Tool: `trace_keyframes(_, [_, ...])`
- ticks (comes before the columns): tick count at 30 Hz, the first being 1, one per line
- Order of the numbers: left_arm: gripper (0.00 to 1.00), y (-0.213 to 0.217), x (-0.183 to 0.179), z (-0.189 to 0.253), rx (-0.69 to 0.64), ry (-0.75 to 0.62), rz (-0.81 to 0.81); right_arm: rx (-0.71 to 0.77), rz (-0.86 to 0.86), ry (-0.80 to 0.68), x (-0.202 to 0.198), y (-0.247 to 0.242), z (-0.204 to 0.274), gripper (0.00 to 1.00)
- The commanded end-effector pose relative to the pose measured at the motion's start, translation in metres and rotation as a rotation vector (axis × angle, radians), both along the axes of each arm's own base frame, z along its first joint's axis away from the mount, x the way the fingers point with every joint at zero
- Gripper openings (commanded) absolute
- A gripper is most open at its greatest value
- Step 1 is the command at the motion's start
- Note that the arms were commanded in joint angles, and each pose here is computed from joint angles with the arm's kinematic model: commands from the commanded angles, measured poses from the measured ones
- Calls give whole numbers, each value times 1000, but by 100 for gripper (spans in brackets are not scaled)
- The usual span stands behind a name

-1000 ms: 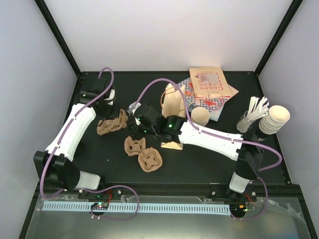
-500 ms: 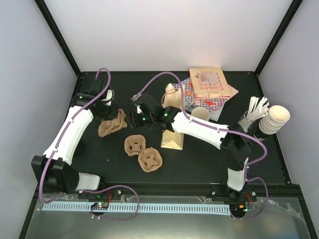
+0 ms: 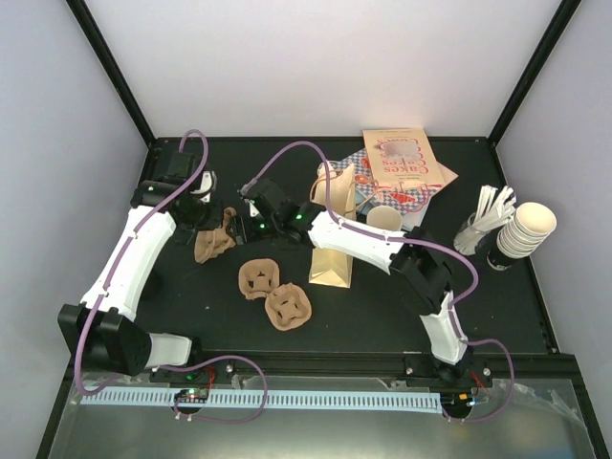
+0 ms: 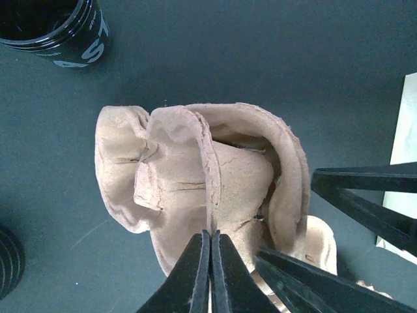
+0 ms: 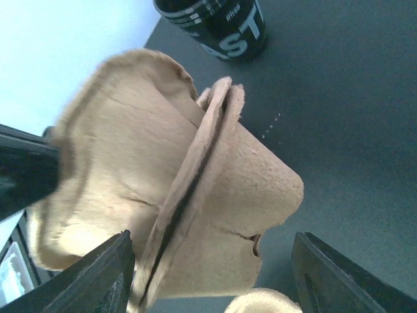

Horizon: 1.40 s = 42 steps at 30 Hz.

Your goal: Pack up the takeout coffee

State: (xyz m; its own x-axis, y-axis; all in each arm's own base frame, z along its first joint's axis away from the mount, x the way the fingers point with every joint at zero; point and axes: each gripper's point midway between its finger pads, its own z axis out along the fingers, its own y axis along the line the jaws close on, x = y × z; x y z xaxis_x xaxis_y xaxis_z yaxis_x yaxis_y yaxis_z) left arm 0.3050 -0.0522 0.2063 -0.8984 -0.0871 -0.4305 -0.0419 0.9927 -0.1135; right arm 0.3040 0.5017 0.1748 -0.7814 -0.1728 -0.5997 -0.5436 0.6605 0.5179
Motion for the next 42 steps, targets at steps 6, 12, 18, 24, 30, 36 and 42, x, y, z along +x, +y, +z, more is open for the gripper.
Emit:
trace_keyframes(6, [1,-1,-1,12,-14,-39,-22,-18,-34,26,9,7,-20,69])
trace_keyframes(12, [2,4,-2,22,11,-53,-15,-64,-72,38,14,-6,-35,62])
trace_keyframes(18, [2,11,-2,26,45,-59,-2,-62,-83,49,14,-18,-41,54])
trace_keyframes(24, [2,25,-2,44,110,-83,33,-64,-72,52,10,-22,-47,51])
trace_keyframes(30, [2,25,-10,77,85,-191,35,-81,-66,60,9,-23,-57,48])
trace_keyframes(36, [2,26,-14,88,79,-239,32,-93,-63,54,10,-23,-60,48])
trace_keyframes(42, [2,25,-16,93,64,-246,37,-122,-72,50,11,-26,-68,48])
